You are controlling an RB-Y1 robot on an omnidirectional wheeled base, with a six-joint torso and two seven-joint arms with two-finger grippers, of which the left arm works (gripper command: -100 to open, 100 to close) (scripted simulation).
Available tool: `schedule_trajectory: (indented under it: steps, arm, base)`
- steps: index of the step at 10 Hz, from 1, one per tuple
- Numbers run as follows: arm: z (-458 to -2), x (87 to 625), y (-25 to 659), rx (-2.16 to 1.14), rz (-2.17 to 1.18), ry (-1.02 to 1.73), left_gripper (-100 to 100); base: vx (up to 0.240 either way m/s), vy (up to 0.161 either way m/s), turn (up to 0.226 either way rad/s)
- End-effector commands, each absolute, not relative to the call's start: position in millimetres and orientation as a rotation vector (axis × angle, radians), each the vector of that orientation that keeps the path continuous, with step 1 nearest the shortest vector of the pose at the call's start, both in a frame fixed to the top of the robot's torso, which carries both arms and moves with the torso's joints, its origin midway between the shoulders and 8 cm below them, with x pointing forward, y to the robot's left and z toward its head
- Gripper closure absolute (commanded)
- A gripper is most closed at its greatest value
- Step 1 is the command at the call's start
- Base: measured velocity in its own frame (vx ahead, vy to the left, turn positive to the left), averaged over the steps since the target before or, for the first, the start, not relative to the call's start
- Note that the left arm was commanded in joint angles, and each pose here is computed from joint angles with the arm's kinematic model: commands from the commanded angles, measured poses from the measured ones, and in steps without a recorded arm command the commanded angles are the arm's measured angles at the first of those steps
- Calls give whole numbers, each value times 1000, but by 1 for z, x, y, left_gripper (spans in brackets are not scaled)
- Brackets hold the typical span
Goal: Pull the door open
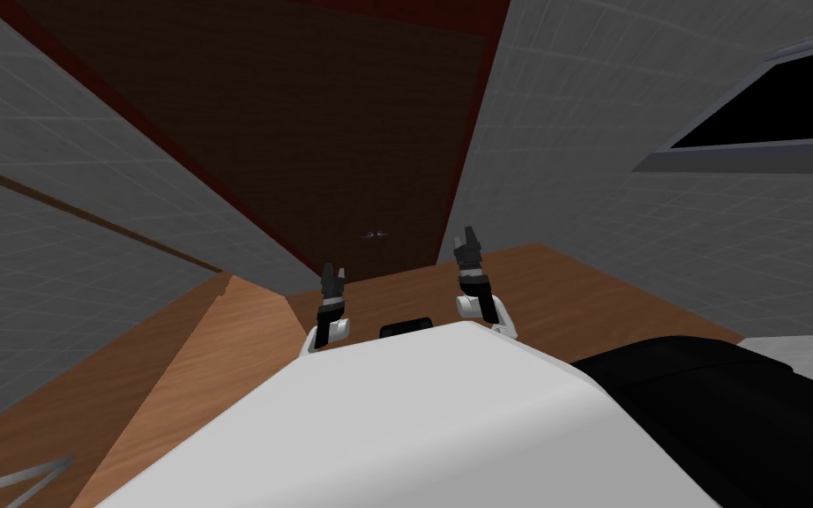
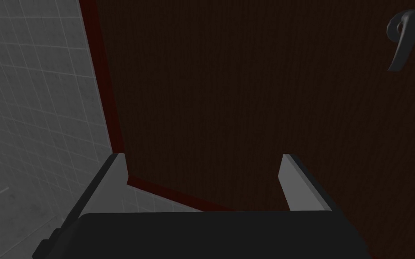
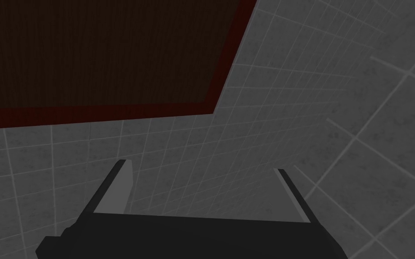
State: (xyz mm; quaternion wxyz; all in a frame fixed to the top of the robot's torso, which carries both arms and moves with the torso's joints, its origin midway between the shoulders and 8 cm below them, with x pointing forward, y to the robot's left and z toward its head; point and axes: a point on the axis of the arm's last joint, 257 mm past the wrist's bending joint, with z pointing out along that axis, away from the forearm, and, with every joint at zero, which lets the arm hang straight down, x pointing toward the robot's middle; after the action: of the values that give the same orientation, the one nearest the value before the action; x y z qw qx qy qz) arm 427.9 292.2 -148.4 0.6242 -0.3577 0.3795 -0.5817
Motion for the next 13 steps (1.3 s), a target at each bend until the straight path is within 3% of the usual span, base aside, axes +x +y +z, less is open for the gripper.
schedule_trajectory:
  steps: [1, 13]
  arm:
    - [-159, 432, 293, -836, -1333, 884, -100]
    - [-239, 454, 311, -958, -1296, 978, -100]
  base:
    - [99, -19, -4]
    - [100, -12, -6]
